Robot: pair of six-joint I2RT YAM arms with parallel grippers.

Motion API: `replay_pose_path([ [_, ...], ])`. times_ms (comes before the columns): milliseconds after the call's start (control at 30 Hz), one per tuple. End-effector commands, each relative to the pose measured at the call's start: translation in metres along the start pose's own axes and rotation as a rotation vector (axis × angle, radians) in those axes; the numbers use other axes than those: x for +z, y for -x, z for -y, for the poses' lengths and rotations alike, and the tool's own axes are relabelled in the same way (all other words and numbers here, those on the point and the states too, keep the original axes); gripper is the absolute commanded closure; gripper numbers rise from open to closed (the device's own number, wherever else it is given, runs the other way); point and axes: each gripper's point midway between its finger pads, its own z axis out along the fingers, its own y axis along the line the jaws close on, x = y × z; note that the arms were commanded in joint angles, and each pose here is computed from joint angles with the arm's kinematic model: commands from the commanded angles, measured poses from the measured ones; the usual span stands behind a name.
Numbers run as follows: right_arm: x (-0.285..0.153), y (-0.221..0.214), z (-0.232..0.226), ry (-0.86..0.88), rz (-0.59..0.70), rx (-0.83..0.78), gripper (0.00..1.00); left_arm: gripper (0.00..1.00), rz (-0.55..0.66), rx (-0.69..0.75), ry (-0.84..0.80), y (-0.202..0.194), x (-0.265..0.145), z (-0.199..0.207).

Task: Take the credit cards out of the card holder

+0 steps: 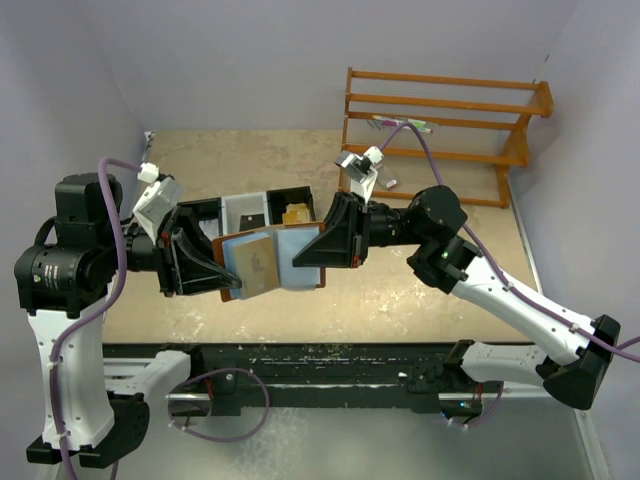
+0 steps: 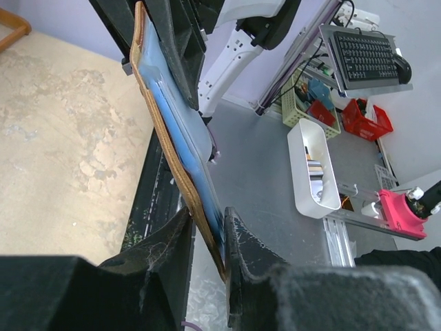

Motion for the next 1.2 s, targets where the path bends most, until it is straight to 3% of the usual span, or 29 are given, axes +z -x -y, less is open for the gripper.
replay_pose_path([
  [0, -0.003, 0.010, -0.024, 0.079, 0.021, -0.081, 1.00, 0.73, 0.011, 0.070, -0.050, 0.005, 0.000, 0.014],
  [1167, 0.005, 0.014, -0.013, 0.077, 0.024, -0.101, 1.00, 0.72, 0.008, 0.100, -0.061, -0.001, 0.000, 0.021],
])
